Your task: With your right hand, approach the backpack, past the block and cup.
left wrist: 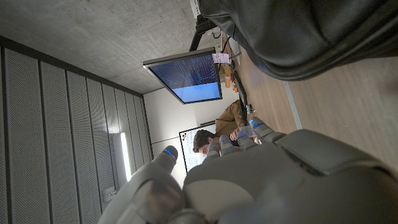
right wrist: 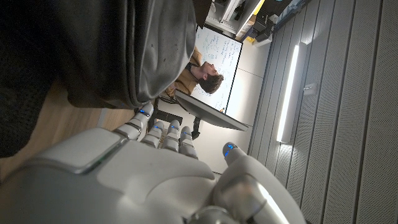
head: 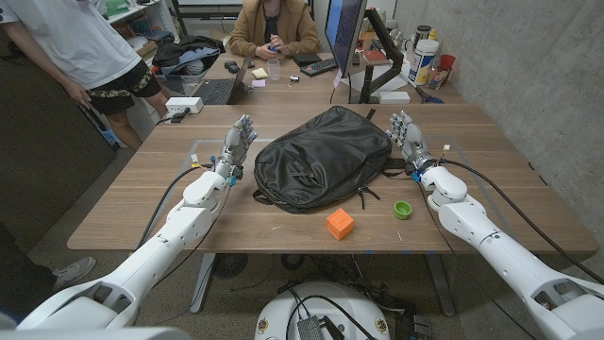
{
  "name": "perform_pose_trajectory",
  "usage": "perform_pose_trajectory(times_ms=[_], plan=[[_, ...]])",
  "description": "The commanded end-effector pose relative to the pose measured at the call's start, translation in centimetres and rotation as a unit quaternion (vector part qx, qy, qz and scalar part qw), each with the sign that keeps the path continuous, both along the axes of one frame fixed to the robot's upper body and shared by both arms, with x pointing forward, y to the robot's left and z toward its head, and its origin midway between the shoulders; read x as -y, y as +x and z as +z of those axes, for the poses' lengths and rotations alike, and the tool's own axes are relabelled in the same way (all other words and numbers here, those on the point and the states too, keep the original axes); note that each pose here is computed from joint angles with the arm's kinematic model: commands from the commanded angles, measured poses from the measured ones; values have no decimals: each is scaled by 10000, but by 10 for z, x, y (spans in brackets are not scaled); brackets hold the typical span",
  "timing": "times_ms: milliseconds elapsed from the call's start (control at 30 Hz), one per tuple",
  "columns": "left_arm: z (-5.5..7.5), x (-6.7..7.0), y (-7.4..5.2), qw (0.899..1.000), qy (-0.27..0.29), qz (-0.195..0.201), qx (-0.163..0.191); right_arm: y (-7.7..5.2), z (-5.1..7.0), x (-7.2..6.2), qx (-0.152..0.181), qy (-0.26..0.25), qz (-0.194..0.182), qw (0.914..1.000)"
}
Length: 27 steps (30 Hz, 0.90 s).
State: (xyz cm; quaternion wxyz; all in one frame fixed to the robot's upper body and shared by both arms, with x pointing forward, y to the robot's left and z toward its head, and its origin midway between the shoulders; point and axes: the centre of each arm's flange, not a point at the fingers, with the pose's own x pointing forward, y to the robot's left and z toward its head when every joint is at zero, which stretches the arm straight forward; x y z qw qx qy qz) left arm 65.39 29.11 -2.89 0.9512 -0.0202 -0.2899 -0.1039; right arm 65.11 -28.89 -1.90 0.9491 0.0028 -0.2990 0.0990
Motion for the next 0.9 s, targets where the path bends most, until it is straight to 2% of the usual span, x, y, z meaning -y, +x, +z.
perform_pose_trajectory(times_ms=[33,900], plan=[[0,-2,1,10000,9,-16,-7,-1,4,-3,22,-48,-36,10000],[-1,-4,5,10000,-1,-46,-2,0,22,-3,131,-232,-155,9995]])
